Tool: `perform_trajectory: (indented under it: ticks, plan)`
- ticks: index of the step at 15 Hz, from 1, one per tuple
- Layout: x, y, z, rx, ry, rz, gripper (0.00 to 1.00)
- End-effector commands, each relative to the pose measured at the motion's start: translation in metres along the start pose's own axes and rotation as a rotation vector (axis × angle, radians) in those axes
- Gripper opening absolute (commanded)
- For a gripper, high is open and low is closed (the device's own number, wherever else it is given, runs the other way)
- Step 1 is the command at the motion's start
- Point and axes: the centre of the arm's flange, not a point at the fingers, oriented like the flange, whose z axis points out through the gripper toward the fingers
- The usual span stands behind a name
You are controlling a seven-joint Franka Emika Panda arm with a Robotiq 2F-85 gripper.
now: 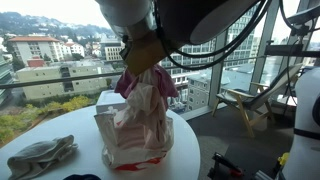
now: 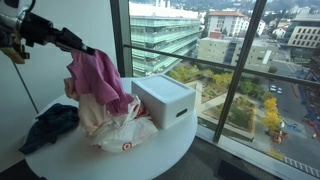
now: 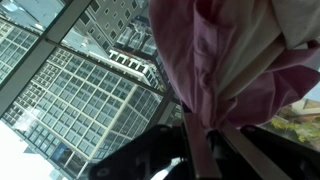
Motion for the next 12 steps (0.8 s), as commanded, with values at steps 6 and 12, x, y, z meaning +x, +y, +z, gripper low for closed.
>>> perform_trajectory:
  ticks: [6,12]
  plan:
    - [-0.046,-0.054,0.002,0.099,-0.230,-0.411,0.09]
    - [-0.063,-0.072,0.029,-0.012,-0.315,-0.574,0.09]
